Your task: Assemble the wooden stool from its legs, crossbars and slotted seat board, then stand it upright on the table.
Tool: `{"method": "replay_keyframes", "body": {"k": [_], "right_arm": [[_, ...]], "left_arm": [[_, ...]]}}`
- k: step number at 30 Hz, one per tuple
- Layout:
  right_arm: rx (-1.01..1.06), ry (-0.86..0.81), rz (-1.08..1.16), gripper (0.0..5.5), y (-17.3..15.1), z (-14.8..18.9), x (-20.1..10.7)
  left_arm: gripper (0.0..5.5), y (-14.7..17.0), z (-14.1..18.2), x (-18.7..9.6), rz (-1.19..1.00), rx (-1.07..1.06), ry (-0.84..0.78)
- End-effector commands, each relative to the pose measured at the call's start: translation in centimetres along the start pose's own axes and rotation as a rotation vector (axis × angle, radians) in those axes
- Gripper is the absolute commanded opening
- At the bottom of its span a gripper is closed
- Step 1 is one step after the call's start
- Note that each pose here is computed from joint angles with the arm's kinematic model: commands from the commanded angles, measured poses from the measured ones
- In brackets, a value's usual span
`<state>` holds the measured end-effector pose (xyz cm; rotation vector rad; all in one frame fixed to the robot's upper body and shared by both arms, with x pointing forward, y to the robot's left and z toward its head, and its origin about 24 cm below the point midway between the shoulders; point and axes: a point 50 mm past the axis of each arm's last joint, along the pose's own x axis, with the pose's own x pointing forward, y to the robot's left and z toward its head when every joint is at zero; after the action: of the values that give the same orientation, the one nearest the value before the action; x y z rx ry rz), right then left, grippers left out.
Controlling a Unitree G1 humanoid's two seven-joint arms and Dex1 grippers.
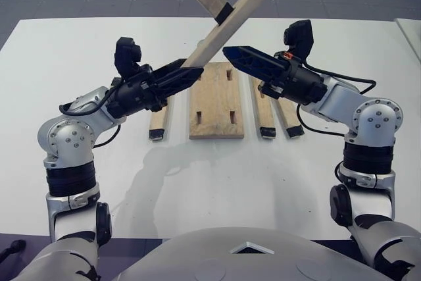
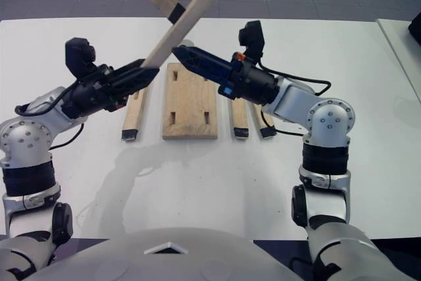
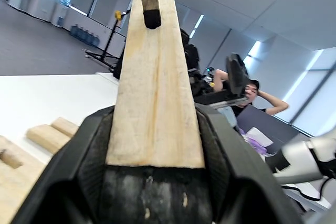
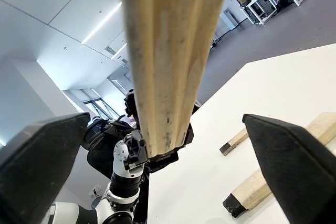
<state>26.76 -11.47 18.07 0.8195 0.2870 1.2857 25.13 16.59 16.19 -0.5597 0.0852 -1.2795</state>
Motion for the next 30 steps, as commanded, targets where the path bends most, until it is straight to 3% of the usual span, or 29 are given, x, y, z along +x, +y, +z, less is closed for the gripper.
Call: {"method": "replay_keyframes", "body": {"k": [1,7,25,30], "right_arm": [[-0.018,0.035,0.040,5.40,0.43,0.12,0.80],[-0.039,0.094,0.084,4.75,0.83,-0.49,1.21],[-0.074,0.094,0.115,2.13,0.96,-0.48,1.32],[-0.089,0.093,0.120,2.09,0.96,-0.46,1.22]], "left_arm": [[2.04,-0.61,-0.48,-0.07,-0.037,-0.013,0.048],[2.04,-0.52,-0.88,-0.16,-0.038,-0.022,0.057],[2.04,-0.52,-0.81,-0.74,-0.056,-0.029,0.081],[2.04,-0.51,-1.01,-0.77,-0.053,-0.030,0.084]]}}
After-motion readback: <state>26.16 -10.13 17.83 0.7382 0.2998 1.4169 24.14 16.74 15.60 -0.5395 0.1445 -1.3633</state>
